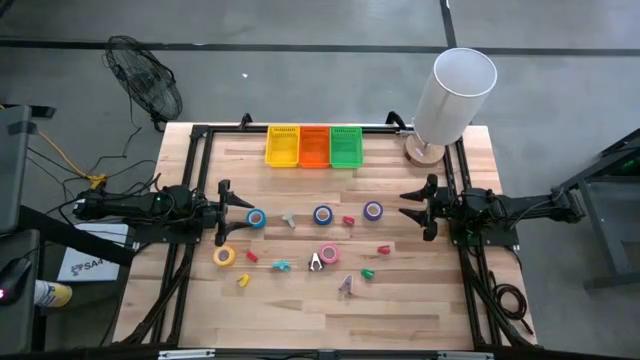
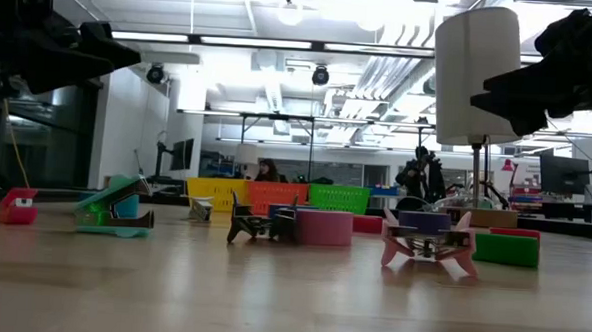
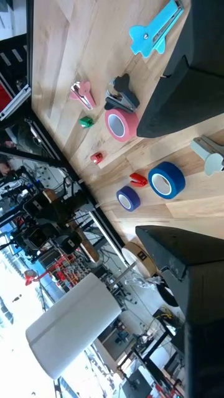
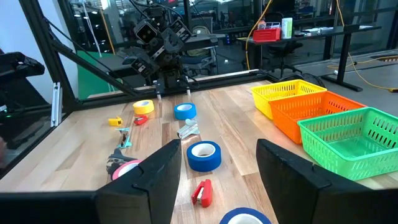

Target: Pick and place Stapler, Stapler remover, tape

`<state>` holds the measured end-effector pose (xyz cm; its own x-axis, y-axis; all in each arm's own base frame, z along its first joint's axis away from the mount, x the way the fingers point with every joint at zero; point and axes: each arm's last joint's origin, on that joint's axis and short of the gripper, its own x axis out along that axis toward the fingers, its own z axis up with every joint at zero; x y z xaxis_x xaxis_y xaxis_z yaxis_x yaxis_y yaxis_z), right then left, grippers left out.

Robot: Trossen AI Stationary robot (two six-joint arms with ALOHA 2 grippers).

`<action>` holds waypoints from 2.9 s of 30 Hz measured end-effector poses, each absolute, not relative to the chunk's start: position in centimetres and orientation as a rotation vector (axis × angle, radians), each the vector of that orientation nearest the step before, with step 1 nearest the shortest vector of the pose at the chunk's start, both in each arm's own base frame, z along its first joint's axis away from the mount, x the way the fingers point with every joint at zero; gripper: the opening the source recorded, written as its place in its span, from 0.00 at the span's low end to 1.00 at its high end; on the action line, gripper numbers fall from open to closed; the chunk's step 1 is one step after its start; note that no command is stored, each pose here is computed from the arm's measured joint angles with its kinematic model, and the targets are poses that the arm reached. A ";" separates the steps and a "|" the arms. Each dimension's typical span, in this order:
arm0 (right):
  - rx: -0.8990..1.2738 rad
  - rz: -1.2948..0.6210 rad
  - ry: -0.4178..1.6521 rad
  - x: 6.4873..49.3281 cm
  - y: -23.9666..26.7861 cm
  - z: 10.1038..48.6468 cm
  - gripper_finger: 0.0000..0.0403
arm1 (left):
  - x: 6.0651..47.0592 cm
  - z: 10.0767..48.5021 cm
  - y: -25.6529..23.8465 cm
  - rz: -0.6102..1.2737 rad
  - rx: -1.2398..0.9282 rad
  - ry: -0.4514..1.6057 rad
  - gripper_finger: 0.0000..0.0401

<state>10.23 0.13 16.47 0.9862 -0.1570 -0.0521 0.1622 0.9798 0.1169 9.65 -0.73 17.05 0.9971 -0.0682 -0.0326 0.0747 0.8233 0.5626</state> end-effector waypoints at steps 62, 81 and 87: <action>0.386 -0.327 -0.030 10.3 -0.3 16.6 0.50 | 9.6 17.0 -0.7 -0.076 0.599 0.012 0.60; 0.651 -0.585 0.341 13.1 -1.2 18.5 0.50 | 9.6 17.0 -0.7 -0.076 0.599 0.011 0.60; 0.719 -0.675 0.491 15.2 -2.2 19.7 0.50 | 9.6 17.0 -0.7 -0.076 0.599 0.012 0.60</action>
<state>15.25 -2.19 19.74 0.6857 -0.3868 -0.6166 0.7056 0.5611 0.4328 9.65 -0.73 17.04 0.9971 -0.0683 -0.0331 0.0751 0.8233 0.5626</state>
